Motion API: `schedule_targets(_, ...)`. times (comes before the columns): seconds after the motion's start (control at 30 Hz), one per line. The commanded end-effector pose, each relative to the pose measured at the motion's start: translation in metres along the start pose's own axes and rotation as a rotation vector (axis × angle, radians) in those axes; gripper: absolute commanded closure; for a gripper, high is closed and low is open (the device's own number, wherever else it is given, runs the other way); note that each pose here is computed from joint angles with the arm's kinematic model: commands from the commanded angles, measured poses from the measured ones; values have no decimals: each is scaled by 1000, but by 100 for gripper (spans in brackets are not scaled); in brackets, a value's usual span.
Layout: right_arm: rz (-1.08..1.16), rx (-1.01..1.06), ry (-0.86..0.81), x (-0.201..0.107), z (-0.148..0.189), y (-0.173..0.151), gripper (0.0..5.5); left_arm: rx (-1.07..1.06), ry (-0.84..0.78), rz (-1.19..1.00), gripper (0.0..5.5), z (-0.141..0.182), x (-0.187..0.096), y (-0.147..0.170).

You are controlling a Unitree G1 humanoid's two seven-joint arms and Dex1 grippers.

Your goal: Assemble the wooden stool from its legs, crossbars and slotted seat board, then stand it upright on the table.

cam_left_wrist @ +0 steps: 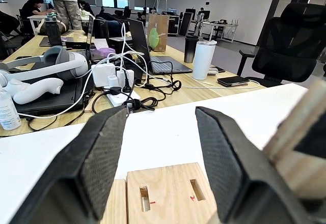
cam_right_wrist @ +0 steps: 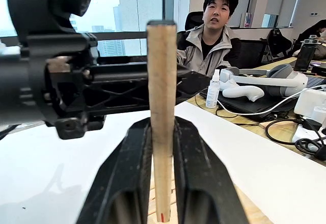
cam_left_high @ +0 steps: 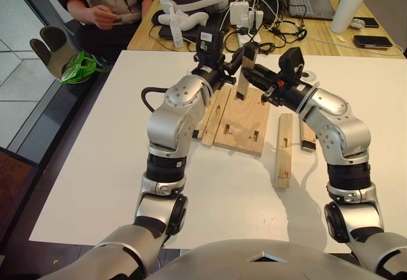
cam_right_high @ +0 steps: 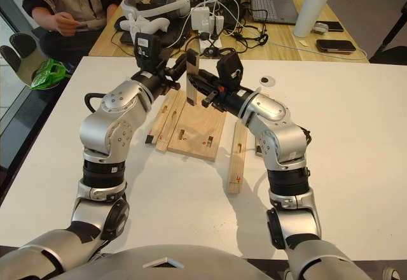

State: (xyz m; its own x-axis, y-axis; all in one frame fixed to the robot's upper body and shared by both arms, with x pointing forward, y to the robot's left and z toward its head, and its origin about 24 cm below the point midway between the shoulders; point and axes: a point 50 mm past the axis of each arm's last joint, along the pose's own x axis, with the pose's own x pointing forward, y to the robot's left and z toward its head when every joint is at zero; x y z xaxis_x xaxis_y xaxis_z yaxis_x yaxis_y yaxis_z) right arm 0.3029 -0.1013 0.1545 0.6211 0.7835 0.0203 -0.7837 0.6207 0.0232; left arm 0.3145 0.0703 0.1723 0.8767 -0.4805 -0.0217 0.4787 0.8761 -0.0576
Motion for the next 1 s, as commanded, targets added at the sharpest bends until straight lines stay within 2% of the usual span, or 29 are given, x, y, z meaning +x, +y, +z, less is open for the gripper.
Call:
schedule_targets(0.03,39,-33,-27,11,9,7,510,5,21,-124,303,-2,1,-22)
schedule_targets(0.3,45,-28,-57,11,11,8,510,32,39,-115,303,-7,-1,-20)
schedule_targets(0.37,-4,-27,-59,8,12,4,510,34,38,-62,303,-8,-3,-11)
schedule_targets(0.47,-199,-26,-65,4,13,-13,510,99,-2,91,303,2,-6,17)
schedule_targets(0.5,-247,-16,-68,3,13,-17,510,143,-31,142,303,12,-6,28)
schedule_targets(0.57,-323,-4,-59,-2,10,-24,510,345,-167,175,303,58,-5,40)
schedule_targets(0.7,-408,9,-39,-11,7,-33,510,885,-425,29,303,132,-7,15)
schedule_targets(0.77,-442,13,-38,-14,8,-37,510,1087,-588,1,303,171,-7,-4)
schedule_targets(0.9,-476,8,-45,-16,12,-41,510,1272,-895,-5,303,241,-14,-41)
schedule_targets(1.0,-487,9,-42,-19,12,-41,510,1287,-965,-6,303,252,-14,-49)
